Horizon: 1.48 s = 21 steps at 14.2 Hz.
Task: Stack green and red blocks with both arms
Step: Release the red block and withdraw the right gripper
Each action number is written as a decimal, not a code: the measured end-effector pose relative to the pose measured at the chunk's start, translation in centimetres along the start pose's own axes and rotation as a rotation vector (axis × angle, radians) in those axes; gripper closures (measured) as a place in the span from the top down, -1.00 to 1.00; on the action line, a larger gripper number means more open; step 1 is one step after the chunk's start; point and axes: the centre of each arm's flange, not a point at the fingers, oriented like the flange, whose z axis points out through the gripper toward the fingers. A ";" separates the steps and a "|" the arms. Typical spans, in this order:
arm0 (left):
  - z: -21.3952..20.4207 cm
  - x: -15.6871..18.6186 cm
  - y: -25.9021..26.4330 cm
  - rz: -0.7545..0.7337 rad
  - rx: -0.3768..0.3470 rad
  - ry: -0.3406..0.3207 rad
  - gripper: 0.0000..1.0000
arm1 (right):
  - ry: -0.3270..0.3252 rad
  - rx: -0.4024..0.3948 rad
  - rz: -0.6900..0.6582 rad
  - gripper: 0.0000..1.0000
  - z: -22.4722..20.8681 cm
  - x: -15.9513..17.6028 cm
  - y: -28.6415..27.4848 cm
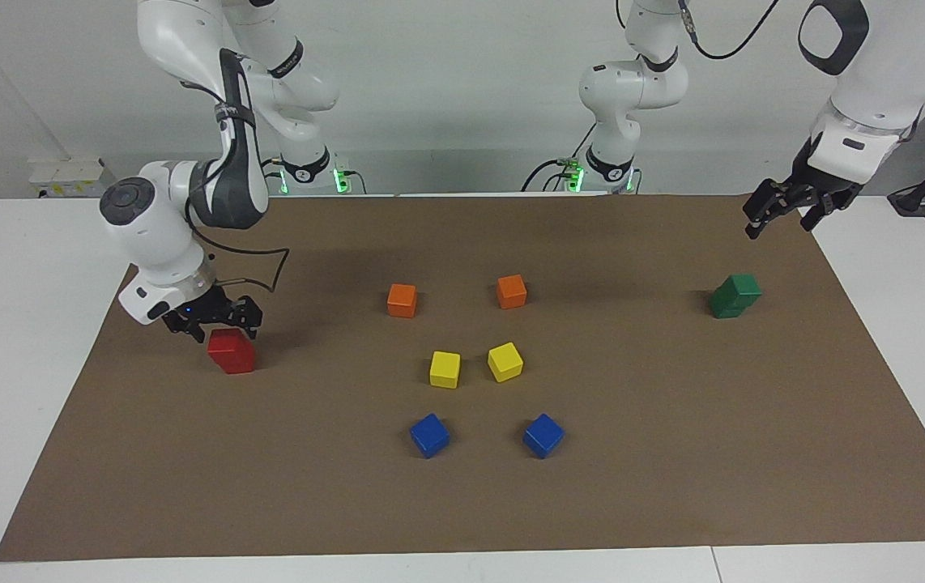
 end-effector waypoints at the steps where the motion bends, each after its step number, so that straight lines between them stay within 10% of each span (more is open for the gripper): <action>1: 0.0 0.0 -0.1 -0.001 0.000 0.000 1.00 | 0.001 -0.002 -0.011 1.00 -3.3 0.4 -0.7; 8: 0.0 0.0 0.4 0.008 0.000 0.000 1.00 | 0.030 -0.027 -0.029 1.00 -16.5 -3.8 -4.6; 21: 0.0 -0.1 1.3 0.023 -0.003 0.001 1.00 | -0.005 -0.026 -0.003 1.00 -16.7 -4.7 -3.3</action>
